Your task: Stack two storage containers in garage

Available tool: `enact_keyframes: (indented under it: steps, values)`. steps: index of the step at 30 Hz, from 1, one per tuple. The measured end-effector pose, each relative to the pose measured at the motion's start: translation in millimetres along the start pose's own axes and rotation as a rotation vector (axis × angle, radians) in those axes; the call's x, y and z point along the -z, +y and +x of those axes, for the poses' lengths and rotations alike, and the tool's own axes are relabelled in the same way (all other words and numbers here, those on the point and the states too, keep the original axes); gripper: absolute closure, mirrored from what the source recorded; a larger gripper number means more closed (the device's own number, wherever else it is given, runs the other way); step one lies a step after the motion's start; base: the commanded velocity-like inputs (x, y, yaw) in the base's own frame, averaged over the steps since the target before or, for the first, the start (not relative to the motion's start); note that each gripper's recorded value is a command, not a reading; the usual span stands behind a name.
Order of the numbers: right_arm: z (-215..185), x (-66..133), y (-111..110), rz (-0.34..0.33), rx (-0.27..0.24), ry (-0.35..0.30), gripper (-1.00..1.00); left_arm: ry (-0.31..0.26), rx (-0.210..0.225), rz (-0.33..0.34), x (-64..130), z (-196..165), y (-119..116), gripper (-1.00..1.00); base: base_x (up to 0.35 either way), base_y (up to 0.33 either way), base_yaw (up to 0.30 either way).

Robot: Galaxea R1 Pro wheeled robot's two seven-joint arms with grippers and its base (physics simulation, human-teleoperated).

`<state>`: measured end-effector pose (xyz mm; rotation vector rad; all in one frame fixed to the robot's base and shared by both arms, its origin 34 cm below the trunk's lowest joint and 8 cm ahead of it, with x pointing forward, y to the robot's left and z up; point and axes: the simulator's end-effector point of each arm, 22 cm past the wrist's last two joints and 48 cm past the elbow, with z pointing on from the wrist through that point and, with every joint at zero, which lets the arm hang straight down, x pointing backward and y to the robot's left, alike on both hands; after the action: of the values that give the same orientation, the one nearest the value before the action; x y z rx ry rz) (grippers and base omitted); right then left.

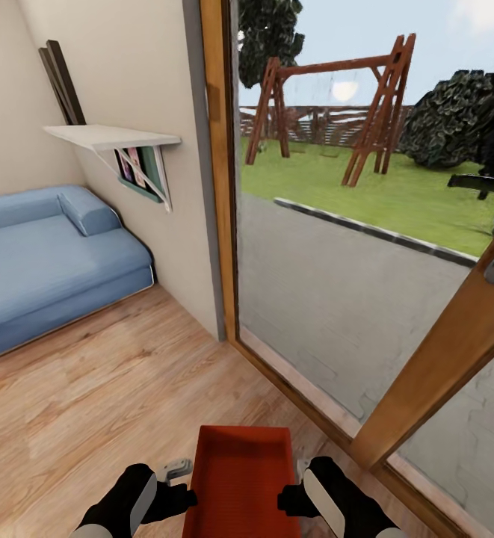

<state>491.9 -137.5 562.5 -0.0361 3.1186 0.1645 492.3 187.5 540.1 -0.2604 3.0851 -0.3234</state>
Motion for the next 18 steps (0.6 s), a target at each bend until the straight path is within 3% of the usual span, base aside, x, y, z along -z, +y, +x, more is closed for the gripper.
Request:
enact_keyframes:
  steps: [18]
  values:
    - [0, -28.4, -3, 0.000, 0.000, -0.001, -1.00, -0.001, 0.000, 0.000, -28.0, 0, 6, -1.00, 0.000, 0.000, 0.000]
